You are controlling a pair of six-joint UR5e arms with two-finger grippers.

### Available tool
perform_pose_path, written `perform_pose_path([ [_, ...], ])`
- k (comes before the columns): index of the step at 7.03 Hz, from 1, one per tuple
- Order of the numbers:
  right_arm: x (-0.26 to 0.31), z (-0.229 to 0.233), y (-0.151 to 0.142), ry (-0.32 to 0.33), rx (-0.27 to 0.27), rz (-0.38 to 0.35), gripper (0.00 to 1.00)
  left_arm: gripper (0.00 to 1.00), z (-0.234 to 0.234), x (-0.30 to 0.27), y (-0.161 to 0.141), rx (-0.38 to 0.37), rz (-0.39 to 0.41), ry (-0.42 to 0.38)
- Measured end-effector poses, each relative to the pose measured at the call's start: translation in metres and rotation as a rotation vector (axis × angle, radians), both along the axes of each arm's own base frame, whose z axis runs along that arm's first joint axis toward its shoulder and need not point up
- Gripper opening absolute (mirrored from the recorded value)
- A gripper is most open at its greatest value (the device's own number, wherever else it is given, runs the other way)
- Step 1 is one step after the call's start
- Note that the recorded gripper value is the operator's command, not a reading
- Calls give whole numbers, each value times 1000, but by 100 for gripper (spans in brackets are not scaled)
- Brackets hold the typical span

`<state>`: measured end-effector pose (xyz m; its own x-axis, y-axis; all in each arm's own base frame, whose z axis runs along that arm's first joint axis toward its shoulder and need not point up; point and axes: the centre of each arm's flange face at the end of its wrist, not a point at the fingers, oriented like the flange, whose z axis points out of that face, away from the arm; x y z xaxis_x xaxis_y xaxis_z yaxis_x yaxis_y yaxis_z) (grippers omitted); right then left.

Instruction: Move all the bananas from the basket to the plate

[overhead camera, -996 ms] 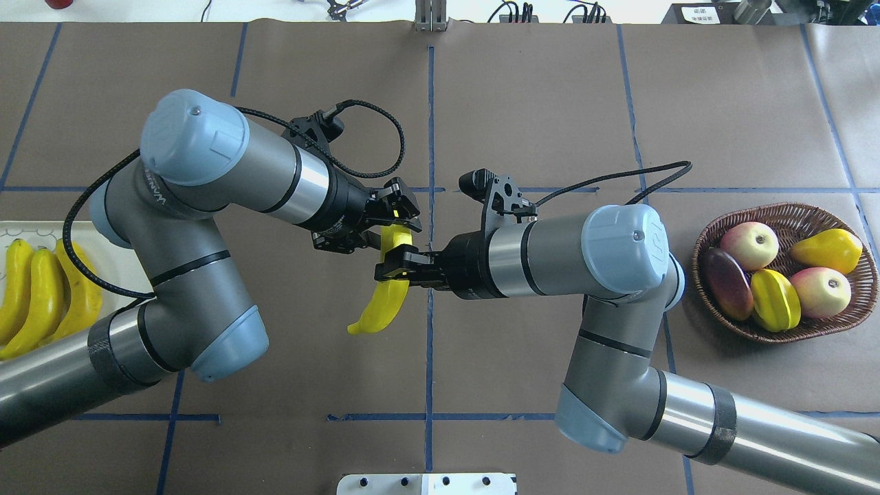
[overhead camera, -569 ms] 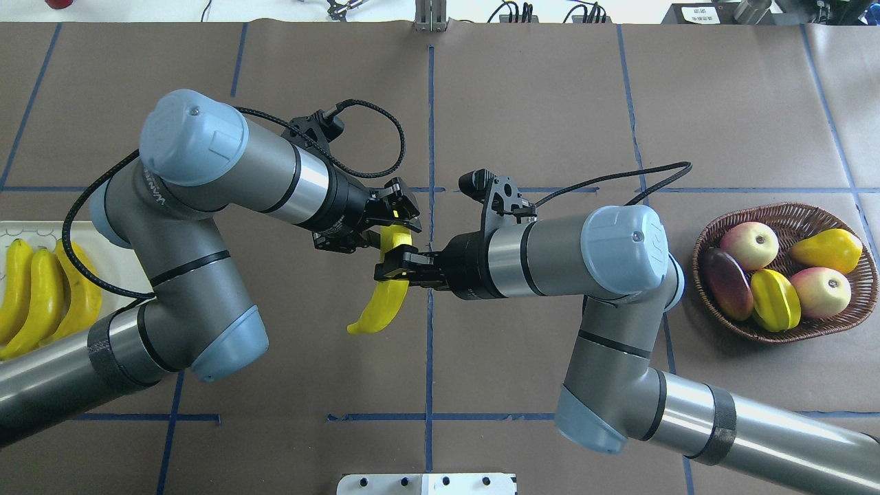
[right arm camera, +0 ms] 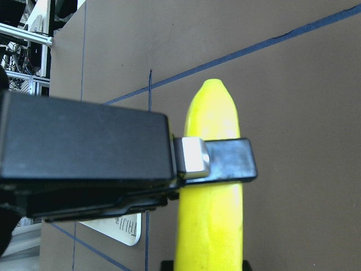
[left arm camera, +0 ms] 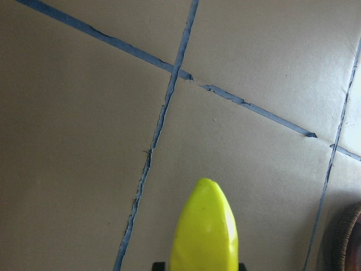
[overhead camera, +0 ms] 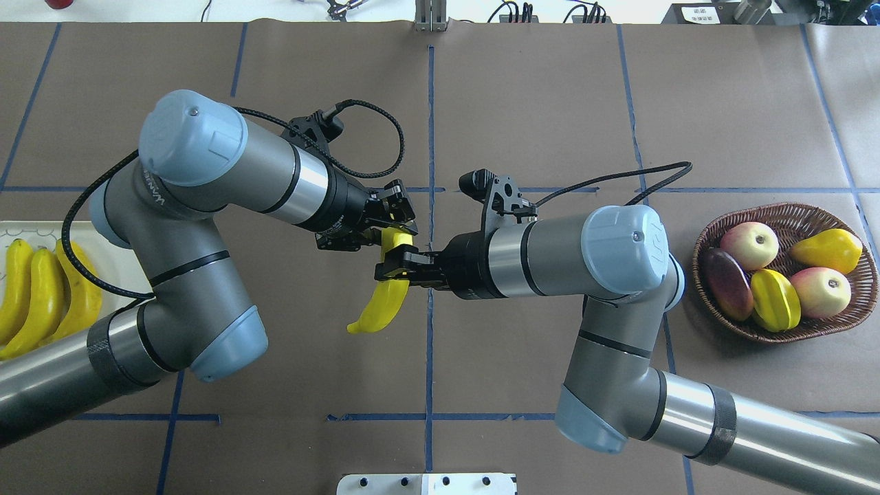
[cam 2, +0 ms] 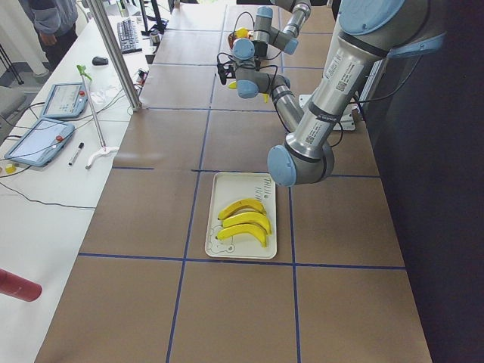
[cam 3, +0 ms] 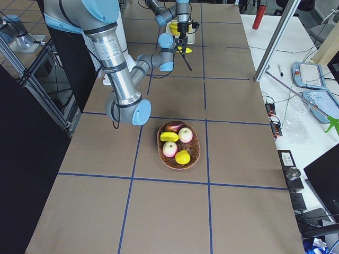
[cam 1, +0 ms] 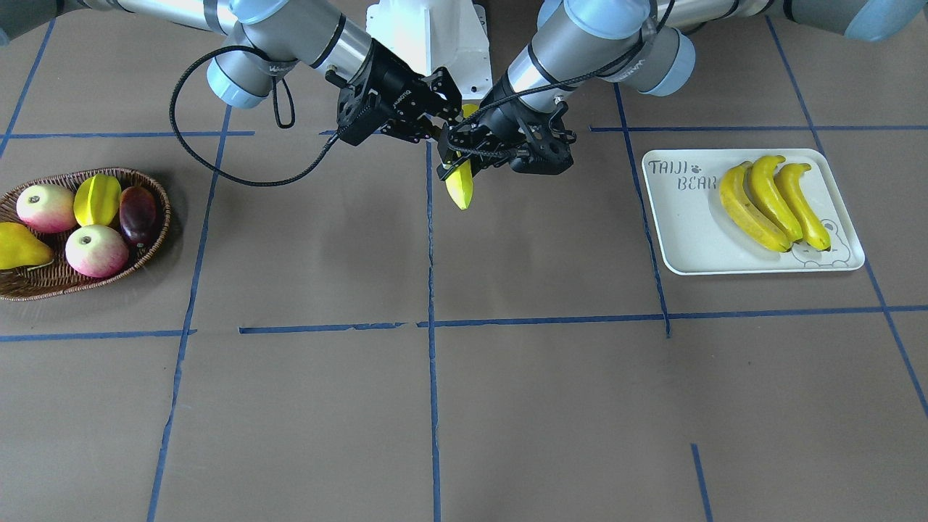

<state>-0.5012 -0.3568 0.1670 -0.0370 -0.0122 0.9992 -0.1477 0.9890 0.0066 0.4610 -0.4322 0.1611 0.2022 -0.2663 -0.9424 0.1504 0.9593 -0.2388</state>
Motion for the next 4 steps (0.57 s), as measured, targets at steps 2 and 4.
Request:
perform_pose_path([
  [2, 0, 0, 0, 1, 0, 0, 99, 0, 0, 0, 0, 0, -1, -1],
  [4, 0, 0, 0, 2, -3, 5, 100, 0, 2, 0, 0, 0, -3, -4],
])
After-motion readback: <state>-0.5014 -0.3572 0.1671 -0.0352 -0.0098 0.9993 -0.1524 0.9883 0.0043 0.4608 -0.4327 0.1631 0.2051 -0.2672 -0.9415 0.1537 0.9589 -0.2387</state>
